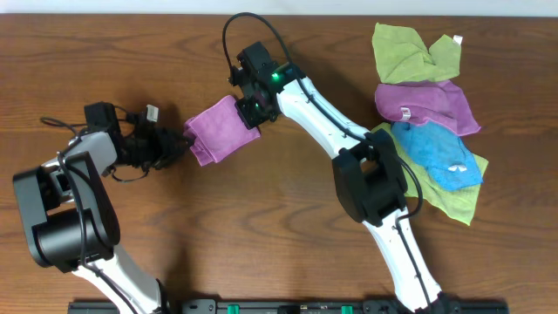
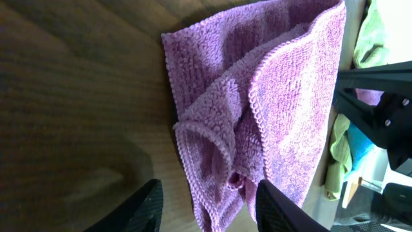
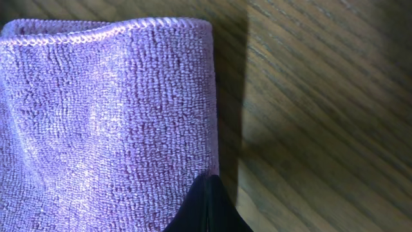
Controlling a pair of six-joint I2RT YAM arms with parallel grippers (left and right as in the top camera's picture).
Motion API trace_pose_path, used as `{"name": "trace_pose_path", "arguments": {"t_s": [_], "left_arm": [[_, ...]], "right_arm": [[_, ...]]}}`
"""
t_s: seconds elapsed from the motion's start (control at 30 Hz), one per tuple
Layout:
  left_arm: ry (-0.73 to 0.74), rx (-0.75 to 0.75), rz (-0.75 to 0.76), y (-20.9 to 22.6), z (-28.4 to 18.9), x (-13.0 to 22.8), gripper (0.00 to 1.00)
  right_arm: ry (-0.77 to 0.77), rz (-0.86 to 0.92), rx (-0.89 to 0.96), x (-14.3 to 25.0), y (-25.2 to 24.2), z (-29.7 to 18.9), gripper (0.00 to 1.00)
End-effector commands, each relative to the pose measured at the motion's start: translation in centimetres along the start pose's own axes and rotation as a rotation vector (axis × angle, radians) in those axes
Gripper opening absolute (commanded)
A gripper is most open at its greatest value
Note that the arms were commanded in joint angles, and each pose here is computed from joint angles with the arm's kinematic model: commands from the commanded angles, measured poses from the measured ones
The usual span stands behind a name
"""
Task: Fold the cloth
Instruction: 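Release the right gripper and carry the bundle to the far-left with the left gripper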
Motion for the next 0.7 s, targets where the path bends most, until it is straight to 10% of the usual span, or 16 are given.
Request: {"name": "trace_pose_path", "arguments": {"t_s": [0.0,0.67], "left_arm": [[0.008,0.022,0.002,0.5,0.5,0.7,0.5],[0.009,-0.013,0.044,-0.2,3.3,1.6,0.59]], "right_arm": [[0.005,0.033,0.02,0.2,-0.3,0.8,0.01],[0.04,0.001,-0.04,1.2,3.1,2.1,0.02]]}}
Point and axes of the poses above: each gripper's point midway between its finger pads, its own z axis out along the fingers, its own y axis along the line the jaws close on, x = y × z, the point moved 8 cm from there along -z, back along the fingers, and after that the axes turned 6 degrees about z, right-handed, at the moved point
